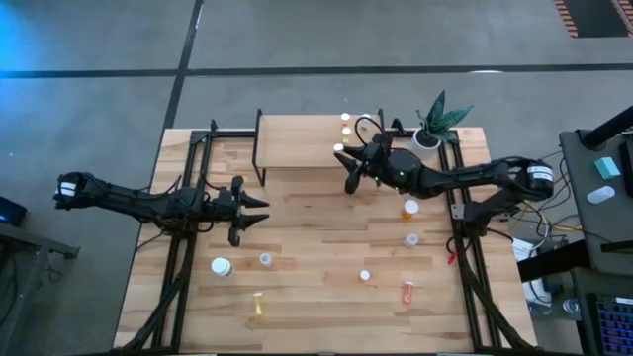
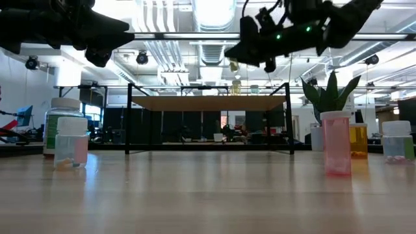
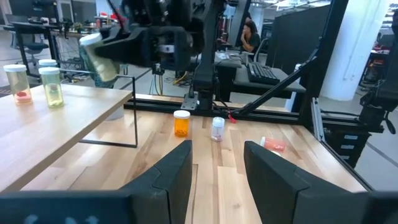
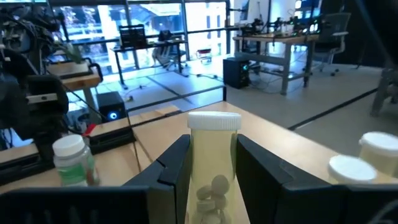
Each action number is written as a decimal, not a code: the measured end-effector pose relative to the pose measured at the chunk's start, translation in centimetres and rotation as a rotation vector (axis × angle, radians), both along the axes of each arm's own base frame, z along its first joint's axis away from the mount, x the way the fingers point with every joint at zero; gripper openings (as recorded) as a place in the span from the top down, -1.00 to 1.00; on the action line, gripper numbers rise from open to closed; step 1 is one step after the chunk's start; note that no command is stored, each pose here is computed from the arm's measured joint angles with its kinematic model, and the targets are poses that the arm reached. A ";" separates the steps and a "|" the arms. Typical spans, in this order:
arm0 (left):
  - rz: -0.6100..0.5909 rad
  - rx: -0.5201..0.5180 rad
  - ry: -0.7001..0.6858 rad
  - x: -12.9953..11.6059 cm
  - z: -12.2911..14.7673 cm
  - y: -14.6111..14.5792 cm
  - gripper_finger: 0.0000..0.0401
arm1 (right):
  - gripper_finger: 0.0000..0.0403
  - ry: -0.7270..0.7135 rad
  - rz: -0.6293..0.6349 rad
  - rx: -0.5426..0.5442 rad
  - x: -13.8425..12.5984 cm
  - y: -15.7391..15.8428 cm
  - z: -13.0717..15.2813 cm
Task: Pick and place medicine bottles onto shelf by color
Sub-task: Put the right yellow pill bottle on the shelf
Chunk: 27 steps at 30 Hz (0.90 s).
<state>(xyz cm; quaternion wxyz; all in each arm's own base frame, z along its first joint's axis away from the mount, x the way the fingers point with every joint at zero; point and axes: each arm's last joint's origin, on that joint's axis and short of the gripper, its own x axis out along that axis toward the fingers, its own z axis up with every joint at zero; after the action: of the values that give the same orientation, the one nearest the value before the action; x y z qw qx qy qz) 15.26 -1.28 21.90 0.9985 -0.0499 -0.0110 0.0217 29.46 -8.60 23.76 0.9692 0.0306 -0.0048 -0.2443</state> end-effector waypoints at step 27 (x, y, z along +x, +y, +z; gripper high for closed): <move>0.033 0.004 0.003 0.0 -0.1 0.1 0.35 | 0.49 -0.164 -0.110 -0.128 -2.4 -0.1 -4.2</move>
<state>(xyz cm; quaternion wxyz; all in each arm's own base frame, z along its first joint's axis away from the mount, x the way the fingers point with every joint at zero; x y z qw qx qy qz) 15.24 -1.19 21.79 0.9981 -0.0475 -0.0103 0.0380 27.02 -8.71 19.60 0.9506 -0.0119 -0.1011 -0.2931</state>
